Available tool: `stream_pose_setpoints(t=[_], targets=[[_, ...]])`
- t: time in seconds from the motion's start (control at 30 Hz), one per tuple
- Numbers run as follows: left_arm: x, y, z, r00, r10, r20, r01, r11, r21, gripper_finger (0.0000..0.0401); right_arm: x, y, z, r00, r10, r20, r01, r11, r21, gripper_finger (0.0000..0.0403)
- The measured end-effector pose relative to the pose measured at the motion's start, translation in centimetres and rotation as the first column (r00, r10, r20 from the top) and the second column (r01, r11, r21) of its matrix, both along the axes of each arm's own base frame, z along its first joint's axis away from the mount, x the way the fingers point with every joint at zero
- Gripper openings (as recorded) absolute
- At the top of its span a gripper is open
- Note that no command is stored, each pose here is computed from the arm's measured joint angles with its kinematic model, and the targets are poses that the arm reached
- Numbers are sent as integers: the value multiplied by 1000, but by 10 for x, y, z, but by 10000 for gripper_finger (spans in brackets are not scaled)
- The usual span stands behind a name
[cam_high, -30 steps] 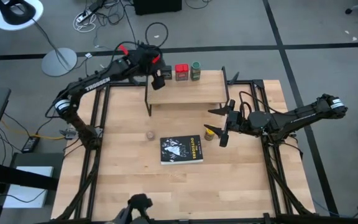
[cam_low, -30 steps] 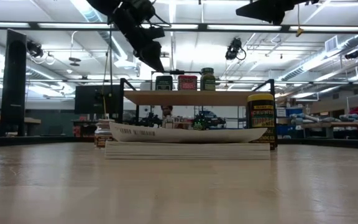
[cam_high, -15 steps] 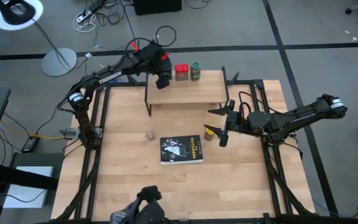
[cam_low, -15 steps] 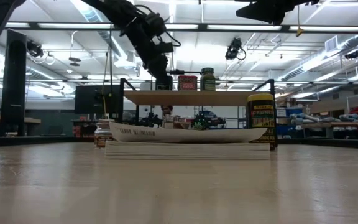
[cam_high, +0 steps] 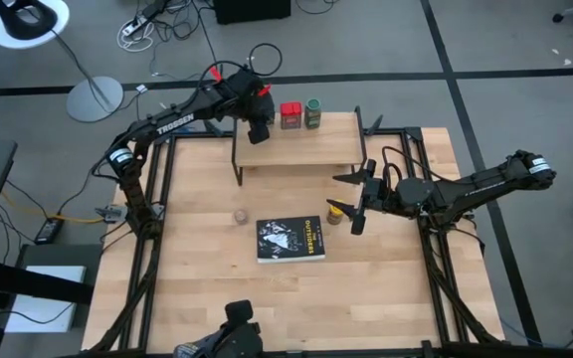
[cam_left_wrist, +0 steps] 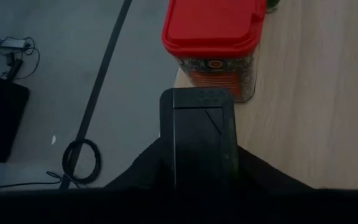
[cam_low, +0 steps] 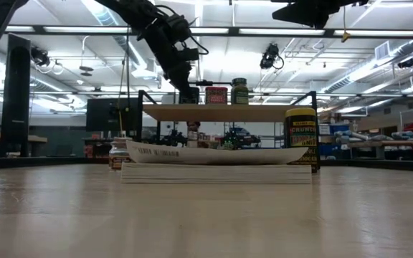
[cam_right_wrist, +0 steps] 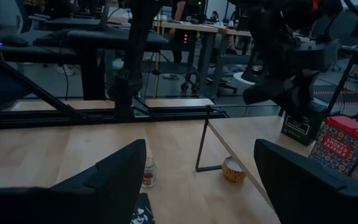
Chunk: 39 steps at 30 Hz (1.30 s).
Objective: Shelf spices
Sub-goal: Remove the black seasoning can from the shelf
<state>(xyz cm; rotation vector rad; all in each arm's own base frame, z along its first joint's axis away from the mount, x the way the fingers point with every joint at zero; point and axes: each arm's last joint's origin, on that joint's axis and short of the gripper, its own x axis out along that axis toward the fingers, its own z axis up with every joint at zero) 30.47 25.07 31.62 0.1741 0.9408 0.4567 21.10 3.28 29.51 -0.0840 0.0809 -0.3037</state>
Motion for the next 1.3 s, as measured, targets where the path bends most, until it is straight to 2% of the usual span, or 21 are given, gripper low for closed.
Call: stream_pose_setpoints(t=[0.13, 0.3, 0.47, 0.6, 0.8, 1.0, 1.13, 1.3], targets=[[-4, -7, 9, 1000, -8, -15, 8, 1000, -17, 119, 0, 0, 0, 1000, 0, 0, 0, 1000, 0, 297], [-9, -30, 54, 998, -49, -34, 47, 998, -43, 119, 0, 0, 0, 1000, -1, 2, 1, 1000, 1, 297], [-2, -72, 91, 985, -169, 27, 171, 976, -134, 119, 0, 0, 0, 1000, -1, 3, 1, 1000, 1, 297], [11, -112, 98, 965, -258, 41, 261, 947, -189, 119, 0, 0, 0, 1000, -1, 4, 1, 1000, 1, 297], [35, -171, 76, 954, -299, 1, 287, 915, -284, 119, 0, 0, 0, 1000, 1, 4, -1, 1000, 1, 297], [57, -219, 34, 957, -288, -42, 270, 933, -239, 119, 0, 1, 0, 1000, 2, 4, -2, 1000, -2, 297], [68, -237, -5, 964, -266, -19, 255, 938, -236, 119, 0, 2, 0, 1000, 7, 3, -7, 1000, -5, 297], [66, -240, -55, 979, -199, -45, 182, 952, -246, 119, -1, 4, 1, 1000, 16, 4, -16, 1000, -5, 297]])
